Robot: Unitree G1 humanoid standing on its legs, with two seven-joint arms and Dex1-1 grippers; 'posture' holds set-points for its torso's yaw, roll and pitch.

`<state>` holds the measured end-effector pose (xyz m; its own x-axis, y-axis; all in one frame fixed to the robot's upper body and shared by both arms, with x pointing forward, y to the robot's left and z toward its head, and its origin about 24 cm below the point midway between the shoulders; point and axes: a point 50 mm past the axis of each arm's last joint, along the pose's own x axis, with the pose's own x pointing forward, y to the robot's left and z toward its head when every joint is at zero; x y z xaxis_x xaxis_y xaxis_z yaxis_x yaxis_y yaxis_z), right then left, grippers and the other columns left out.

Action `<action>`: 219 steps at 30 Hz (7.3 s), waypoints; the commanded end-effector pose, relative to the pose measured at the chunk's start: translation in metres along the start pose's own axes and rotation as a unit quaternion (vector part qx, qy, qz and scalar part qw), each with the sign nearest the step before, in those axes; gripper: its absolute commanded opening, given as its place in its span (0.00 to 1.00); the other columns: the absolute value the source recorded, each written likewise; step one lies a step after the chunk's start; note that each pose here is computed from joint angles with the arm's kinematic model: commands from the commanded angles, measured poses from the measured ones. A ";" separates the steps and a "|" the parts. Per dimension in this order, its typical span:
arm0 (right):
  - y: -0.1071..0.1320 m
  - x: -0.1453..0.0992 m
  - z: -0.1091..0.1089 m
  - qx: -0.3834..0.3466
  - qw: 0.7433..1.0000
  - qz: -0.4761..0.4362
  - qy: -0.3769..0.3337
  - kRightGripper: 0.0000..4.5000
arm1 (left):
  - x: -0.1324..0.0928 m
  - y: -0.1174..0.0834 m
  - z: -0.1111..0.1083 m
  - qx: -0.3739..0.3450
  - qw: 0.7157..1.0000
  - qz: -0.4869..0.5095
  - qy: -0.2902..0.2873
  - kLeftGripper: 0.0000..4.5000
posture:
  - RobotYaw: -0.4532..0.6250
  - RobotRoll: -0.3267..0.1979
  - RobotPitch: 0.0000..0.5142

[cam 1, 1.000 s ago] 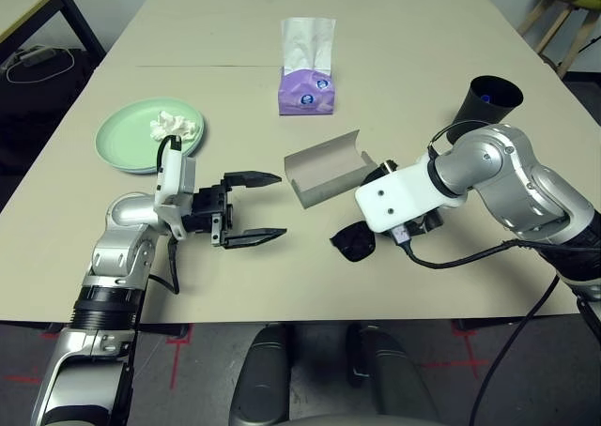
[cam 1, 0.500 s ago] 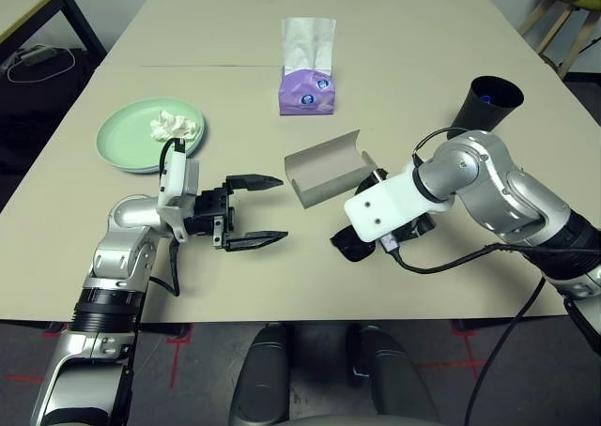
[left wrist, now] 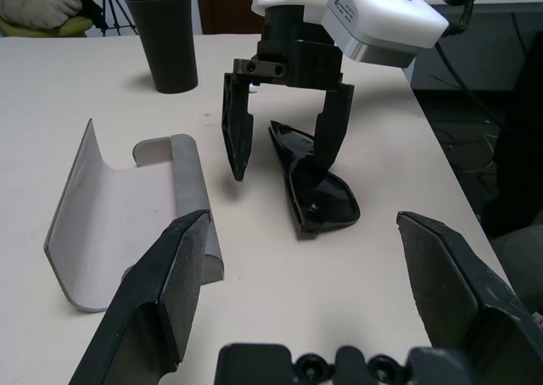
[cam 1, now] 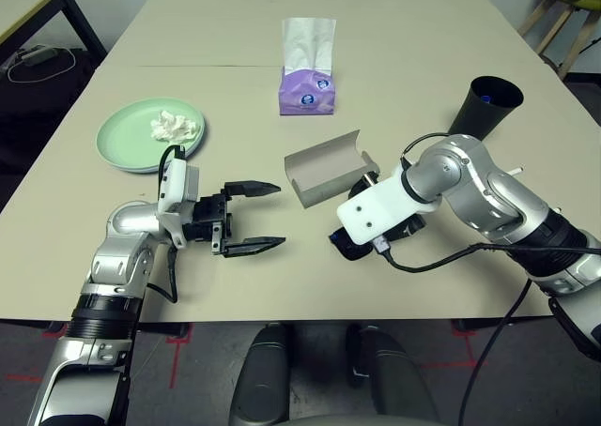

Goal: Organize and tidy the items on the table.

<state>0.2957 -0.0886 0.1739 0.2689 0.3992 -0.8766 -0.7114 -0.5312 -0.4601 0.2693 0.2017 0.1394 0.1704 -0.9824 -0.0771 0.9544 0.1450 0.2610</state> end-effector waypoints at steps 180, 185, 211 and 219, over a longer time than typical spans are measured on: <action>0.066 -0.014 -0.086 0.426 0.751 -0.369 -0.345 1.00 | -0.006 0.077 -0.010 0.009 0.985 0.156 0.073 0.42 | 0.46 0.62 0.35; 0.060 -0.015 -0.083 0.419 0.752 -0.368 -0.350 1.00 | -0.010 0.081 -0.011 0.008 0.982 0.166 0.090 0.01 | 0.46 0.62 0.35; 0.063 -0.013 -0.085 0.415 0.753 -0.372 -0.350 1.00 | 0.017 0.086 -0.034 -0.026 0.984 0.135 0.118 0.01 | 0.44 0.62 0.34; 0.059 -0.015 -0.084 0.410 0.755 -0.375 -0.349 1.00 | 0.024 0.073 -0.035 -0.029 0.990 0.094 0.101 0.01 | 0.45 0.62 0.33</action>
<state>0.3051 -0.1913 0.1466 0.6008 0.7993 0.0055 -0.7639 0.5762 -0.2907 0.3556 0.1963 0.1287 0.4192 -0.8837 -0.2080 0.8951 0.3641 0.2572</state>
